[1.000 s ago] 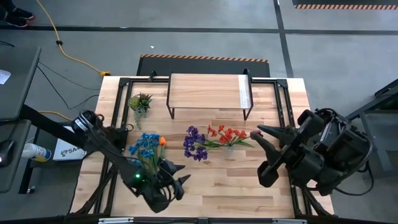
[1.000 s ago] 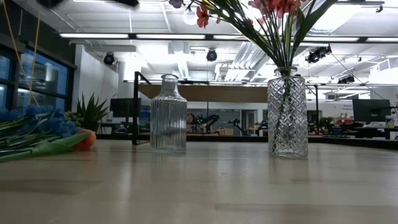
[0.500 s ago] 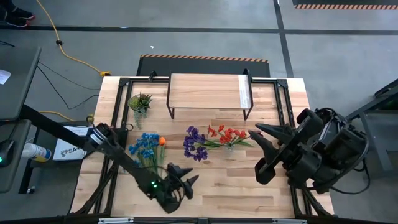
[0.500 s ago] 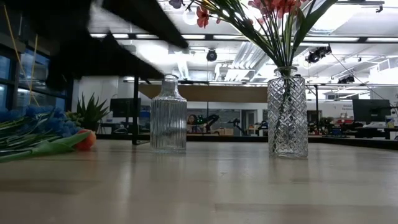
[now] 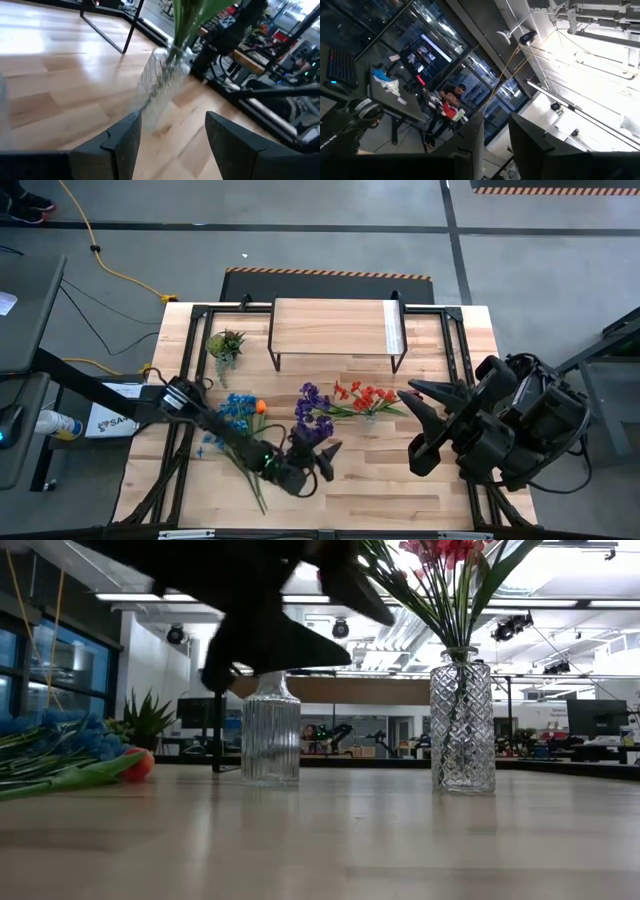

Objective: Pick and place flowers into a vace then onto a shelf
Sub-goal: Put the purple flowers into the right transparent flower vase

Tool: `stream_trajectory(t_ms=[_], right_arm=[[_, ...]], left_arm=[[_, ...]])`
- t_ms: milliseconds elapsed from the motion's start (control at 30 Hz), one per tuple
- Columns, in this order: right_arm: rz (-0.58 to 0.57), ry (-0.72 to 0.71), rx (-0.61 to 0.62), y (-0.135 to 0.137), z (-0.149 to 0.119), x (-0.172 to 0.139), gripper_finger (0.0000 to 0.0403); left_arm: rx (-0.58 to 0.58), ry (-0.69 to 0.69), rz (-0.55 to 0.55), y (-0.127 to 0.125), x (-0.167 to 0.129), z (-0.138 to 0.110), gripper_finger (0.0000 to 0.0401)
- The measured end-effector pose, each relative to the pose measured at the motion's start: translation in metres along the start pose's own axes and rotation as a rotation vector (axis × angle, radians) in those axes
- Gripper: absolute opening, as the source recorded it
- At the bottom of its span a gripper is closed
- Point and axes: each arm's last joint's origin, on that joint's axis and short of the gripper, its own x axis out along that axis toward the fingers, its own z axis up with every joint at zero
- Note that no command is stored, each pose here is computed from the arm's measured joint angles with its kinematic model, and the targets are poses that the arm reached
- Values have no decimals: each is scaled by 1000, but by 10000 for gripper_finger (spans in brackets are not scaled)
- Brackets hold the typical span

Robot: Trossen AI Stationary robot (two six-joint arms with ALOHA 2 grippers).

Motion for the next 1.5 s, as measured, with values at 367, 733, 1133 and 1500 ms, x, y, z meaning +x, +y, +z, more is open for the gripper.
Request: stream_trajectory(t_ms=[367, 733, 1133, 1500], right_arm=[[1, -7, -23, 0, 0, 0, 83], [3, -9, -23, 1, 0, 0, 83], [4, -10, -19, 1, 0, 0, 83], [13, -10, -24, 3, 0, 0, 83]], left_arm=[[13, -78, 4, -2, 15, 15, 253], [34, -153, 36, 0, 29, 29, 253], [63, -154, 37, 5, 41, 36, 253], [89, -181, 24, 6, 50, 46, 253]])
